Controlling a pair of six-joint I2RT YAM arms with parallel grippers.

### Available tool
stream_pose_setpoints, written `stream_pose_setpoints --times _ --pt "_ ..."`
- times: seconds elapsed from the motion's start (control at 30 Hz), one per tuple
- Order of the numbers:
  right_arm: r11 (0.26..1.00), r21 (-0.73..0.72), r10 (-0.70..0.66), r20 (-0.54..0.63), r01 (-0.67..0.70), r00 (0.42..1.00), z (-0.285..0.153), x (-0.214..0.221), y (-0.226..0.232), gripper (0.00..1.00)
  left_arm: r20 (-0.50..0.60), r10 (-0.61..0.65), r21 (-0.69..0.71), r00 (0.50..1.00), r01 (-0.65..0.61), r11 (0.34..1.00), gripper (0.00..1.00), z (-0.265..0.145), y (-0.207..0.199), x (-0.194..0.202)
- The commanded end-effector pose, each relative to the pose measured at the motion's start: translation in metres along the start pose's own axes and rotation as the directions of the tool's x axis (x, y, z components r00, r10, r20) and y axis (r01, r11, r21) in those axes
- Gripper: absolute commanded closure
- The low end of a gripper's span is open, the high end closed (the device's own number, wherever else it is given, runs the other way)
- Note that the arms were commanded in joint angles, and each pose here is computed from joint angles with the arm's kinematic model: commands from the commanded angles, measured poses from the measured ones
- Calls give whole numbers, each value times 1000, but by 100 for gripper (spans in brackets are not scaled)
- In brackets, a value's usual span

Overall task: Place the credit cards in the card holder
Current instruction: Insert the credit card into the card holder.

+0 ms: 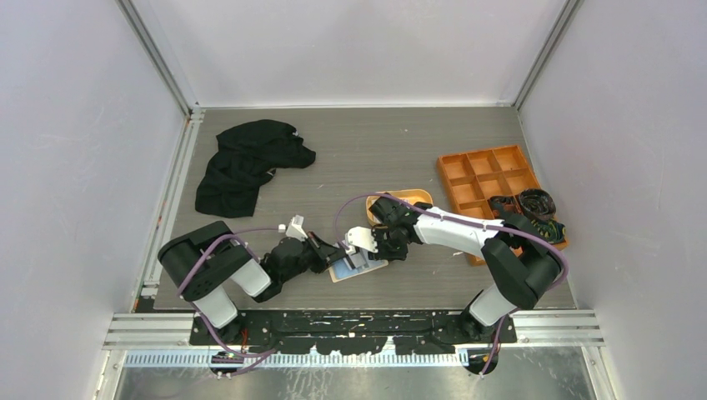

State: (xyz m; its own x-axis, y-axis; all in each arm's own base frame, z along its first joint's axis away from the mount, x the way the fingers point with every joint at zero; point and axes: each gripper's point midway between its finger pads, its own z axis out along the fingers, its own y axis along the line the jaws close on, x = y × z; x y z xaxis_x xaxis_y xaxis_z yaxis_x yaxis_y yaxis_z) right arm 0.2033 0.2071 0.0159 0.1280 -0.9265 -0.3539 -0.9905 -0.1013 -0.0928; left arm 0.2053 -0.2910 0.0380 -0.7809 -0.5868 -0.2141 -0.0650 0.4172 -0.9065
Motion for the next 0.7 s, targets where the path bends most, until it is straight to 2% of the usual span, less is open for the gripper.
stream_pose_setpoints --times 0.0,0.3,0.67 --pt "1000 -14 -3 -7 3 1000 3 -2 2 70 -11 -46 -18 999 46 999 100 -1 4 5" --pt "1000 -15 -2 -7 2 1000 2 -3 2 70 -70 -65 -53 995 62 997 100 5 8 17" --pt "1000 -27 -8 -23 7 1000 5 -3 4 70 -85 -58 -80 995 51 996 100 7 15 20"
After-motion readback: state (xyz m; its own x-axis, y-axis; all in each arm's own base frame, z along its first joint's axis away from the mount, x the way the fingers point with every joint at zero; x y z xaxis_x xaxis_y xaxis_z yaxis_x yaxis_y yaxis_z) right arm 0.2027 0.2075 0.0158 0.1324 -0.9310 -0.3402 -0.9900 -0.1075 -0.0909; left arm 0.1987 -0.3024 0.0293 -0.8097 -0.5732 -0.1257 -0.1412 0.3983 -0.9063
